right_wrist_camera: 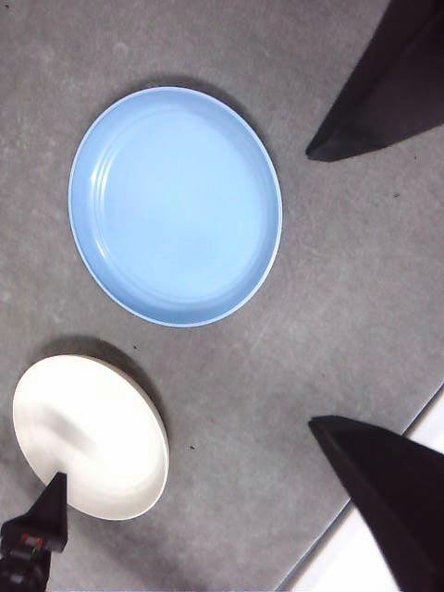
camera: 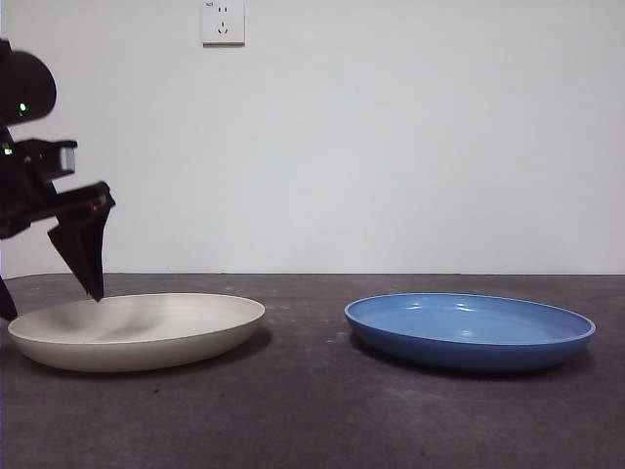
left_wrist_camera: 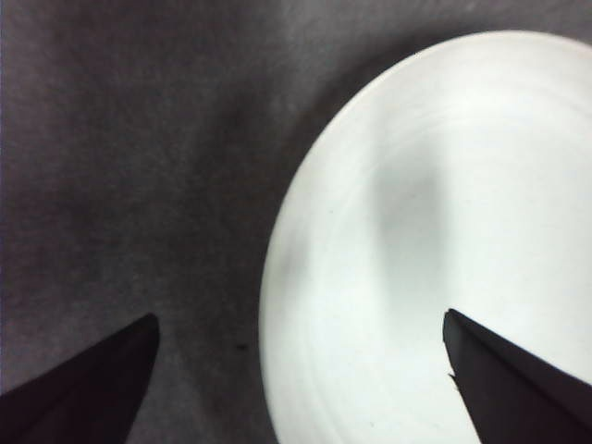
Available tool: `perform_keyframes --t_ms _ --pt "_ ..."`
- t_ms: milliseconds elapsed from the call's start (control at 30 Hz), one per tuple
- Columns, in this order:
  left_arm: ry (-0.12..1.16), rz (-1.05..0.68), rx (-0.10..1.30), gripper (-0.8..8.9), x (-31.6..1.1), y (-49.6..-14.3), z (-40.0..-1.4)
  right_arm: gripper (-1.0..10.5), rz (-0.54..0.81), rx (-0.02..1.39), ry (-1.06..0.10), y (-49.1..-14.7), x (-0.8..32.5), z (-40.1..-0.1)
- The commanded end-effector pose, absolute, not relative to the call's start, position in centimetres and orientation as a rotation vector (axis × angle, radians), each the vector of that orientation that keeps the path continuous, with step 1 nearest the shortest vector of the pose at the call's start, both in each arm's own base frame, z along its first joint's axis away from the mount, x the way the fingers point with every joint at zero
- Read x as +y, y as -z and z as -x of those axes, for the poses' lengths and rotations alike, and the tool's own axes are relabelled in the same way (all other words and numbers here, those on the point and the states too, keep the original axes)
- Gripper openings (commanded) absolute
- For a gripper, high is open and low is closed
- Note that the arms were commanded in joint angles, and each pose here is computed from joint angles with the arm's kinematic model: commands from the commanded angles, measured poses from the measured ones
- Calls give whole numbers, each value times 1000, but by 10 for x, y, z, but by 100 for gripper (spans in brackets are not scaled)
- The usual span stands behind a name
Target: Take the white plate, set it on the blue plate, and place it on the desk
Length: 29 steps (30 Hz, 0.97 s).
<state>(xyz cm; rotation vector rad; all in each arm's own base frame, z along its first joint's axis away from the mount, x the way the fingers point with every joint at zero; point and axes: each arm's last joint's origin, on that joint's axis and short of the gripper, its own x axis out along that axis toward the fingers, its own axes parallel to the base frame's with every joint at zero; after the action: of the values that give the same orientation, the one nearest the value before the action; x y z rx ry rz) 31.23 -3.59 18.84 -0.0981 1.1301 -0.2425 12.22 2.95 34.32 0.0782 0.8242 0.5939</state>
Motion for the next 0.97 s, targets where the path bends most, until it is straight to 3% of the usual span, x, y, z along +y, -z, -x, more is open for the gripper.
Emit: perform_keyframes --t_ms 33,267,400,633,967 --pt "237 97 1128 490 -37 -184 -321 441 -79 804 -595 -348 30 -123" --pt "235 97 1153 421 -38 -174 -324 440 -79 804 -595 -348 30 -123" --pt "221 89 1163 230 -37 -173 -323 440 -79 804 -595 -348 30 -123" --pt "218 88 1175 14 -37 -173 -322 440 -79 804 -595 -348 30 -123" --pt "190 135 1153 14 -37 -180 -323 440 -79 804 -595 -348 30 -123"
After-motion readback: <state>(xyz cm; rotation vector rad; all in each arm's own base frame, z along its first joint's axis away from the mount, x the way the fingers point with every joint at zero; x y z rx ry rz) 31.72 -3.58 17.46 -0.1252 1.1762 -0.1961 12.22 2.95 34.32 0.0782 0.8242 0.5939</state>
